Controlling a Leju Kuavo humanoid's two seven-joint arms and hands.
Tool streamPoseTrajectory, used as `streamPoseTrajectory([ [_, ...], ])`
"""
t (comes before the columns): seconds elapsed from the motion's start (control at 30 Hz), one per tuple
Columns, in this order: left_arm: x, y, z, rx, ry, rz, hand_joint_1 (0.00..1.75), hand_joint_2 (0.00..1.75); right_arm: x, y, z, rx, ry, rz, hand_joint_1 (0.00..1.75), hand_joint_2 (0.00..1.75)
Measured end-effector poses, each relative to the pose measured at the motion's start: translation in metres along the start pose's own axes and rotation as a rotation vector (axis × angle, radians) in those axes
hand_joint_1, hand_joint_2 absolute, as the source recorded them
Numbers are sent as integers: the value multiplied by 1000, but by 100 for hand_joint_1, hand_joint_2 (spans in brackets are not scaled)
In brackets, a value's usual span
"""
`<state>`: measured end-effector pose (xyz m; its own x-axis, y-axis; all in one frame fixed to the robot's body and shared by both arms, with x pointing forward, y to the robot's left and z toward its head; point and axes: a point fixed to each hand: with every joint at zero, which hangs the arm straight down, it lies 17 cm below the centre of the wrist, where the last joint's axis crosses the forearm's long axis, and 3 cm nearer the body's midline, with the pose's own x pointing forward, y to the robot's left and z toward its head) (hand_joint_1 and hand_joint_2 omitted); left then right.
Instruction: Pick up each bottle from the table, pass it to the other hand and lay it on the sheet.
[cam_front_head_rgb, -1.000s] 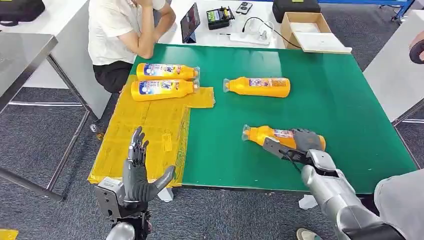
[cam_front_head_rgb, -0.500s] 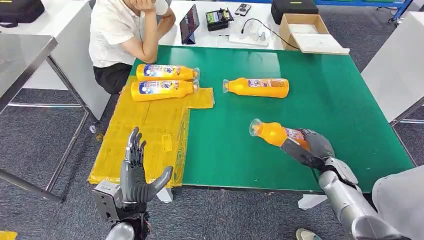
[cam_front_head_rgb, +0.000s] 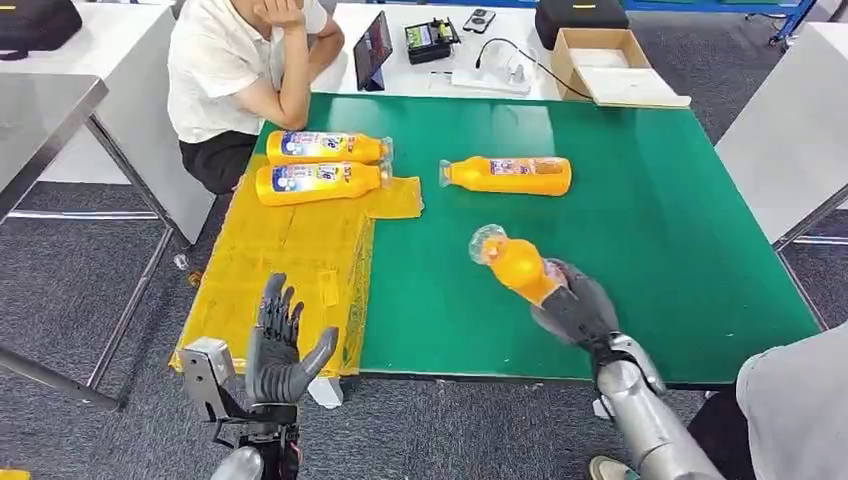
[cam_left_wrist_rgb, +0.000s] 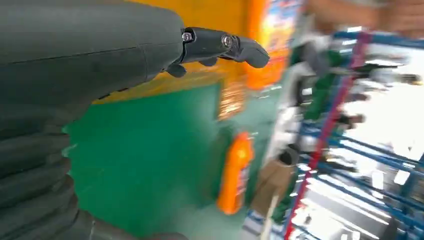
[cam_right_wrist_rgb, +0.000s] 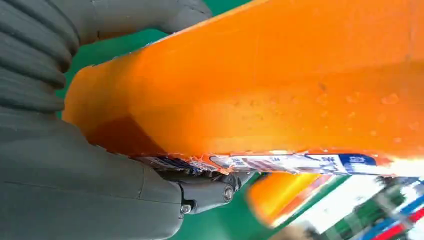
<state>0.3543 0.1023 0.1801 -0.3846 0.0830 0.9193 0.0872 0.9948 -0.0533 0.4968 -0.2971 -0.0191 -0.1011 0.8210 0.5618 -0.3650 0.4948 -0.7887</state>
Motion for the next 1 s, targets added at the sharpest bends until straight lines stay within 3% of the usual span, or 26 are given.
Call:
streamPoseTrajectory([
  [0.03,-4,2,0,16,31,35,0,175,11,0,0,-13,-43,-47,175,175],
  [0.07,-40,5,8,84,252,223,0,175,93,17,-1,-63,-208,-202,175,175],
  [0.1,-56,-21,22,11,331,311,0,175,158,24,-1,-73,-303,-221,175,175],
  [0.37,-59,-66,34,-182,327,257,0,175,268,43,2,-39,-503,-296,175,175],
  [1.0,-54,-74,23,-176,279,231,0,175,329,106,21,80,-593,-366,175,175],
])
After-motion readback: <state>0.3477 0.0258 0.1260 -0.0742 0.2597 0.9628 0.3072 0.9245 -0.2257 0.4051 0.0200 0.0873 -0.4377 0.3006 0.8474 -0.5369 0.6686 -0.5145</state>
